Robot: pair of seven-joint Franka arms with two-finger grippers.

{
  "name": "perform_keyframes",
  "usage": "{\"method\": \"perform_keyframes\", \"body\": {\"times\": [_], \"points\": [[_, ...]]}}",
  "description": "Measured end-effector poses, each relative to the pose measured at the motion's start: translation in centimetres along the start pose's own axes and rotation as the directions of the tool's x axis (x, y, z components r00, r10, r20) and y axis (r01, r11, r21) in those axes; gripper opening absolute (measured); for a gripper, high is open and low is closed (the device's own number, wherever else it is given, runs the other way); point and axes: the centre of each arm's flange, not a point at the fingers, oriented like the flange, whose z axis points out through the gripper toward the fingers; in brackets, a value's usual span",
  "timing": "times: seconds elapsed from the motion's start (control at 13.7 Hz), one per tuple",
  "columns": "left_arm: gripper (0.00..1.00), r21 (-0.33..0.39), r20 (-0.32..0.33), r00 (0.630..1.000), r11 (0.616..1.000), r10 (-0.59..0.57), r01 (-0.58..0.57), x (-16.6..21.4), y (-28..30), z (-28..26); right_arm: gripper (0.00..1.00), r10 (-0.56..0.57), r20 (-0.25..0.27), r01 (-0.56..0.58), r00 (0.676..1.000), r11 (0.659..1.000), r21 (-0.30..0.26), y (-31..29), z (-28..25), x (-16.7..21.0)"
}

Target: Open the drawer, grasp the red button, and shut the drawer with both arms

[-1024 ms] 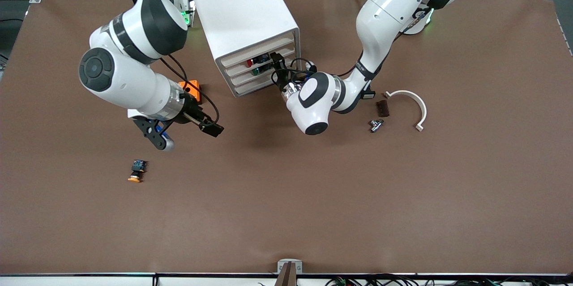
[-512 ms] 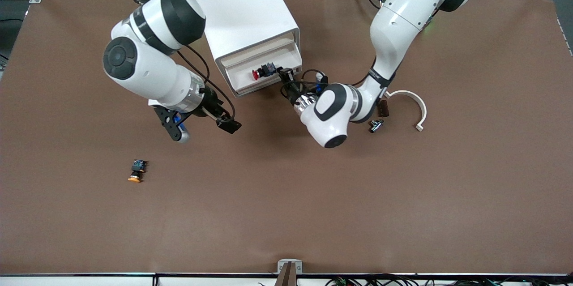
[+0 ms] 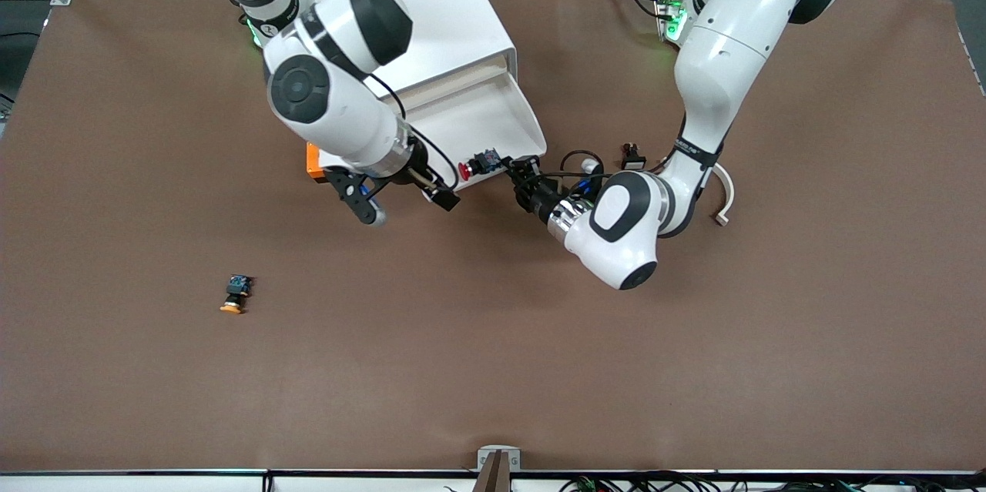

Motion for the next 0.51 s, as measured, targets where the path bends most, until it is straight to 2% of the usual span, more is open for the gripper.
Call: {"method": "perform_keyframes", "body": {"times": [0.07, 0.15, 0.51], "points": [[0.17, -0.003, 0.006, 1.000, 1.000, 0.020, -0.020, 0.0, 0.0, -0.4, 1.00, -0.006, -0.014, 0.006, 1.000, 1.000, -0.014, 0.0, 0.9, -1.1], [0.22, -0.007, 0.010, 0.999, 0.999, 0.039, -0.039, 0.0, 0.0, -0.7, 1.00, -0.008, -0.023, 0.007, 1.000, 1.000, -0.019, 0.0, 1.6, -2.1], [0.73, -0.015, 0.039, 0.997, 0.997, 0.074, -0.073, 0.2, -0.5, -3.9, 1.00, 0.037, -0.036, -0.037, 0.999, 0.999, 0.010, 0.1, 5.3, -4.2]]}}
